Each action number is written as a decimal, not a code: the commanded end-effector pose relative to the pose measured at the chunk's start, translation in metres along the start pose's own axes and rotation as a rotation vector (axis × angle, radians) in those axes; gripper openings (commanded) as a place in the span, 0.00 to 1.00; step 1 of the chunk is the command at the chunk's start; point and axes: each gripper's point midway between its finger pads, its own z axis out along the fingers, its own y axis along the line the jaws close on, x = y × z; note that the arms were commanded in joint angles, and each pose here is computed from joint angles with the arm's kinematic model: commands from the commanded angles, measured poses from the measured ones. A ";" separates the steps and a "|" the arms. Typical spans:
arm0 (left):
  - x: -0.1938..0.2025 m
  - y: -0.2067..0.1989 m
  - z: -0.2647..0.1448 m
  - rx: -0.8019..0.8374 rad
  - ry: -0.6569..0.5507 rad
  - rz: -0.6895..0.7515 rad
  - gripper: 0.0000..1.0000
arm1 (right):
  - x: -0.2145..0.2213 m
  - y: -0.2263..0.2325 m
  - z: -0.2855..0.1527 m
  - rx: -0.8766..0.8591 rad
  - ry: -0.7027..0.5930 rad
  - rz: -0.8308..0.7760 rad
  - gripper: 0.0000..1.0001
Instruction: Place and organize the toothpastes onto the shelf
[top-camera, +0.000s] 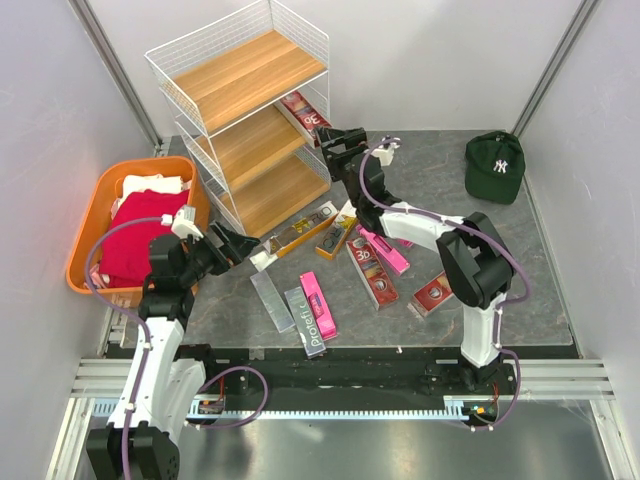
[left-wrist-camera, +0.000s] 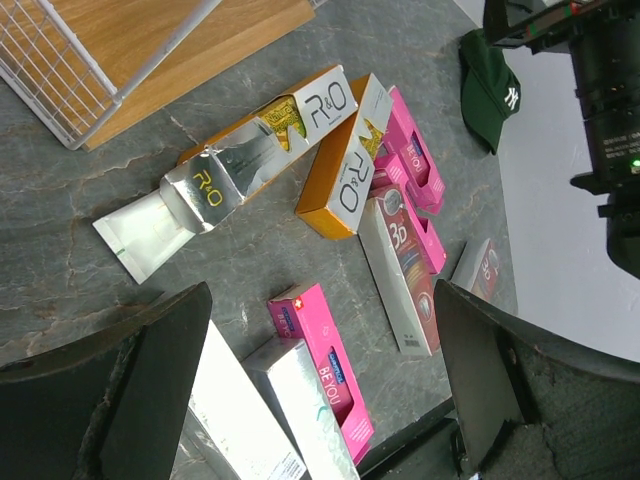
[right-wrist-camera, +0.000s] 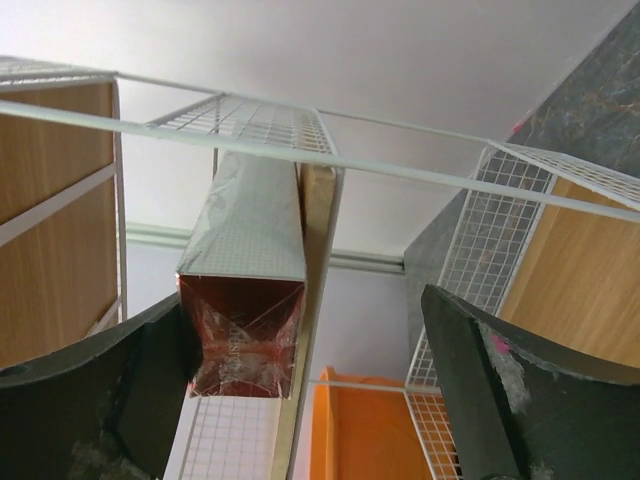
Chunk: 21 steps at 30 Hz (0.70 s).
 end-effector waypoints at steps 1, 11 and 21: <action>0.000 -0.002 0.003 0.028 0.000 0.048 0.99 | -0.012 0.037 -0.016 -0.087 0.055 -0.068 0.98; 0.001 -0.003 0.005 0.040 0.013 0.044 0.99 | -0.021 0.059 -0.030 -0.144 0.080 -0.096 0.97; 0.001 -0.001 0.007 0.035 0.017 0.040 0.99 | -0.003 0.045 -0.021 -0.146 0.149 -0.033 0.38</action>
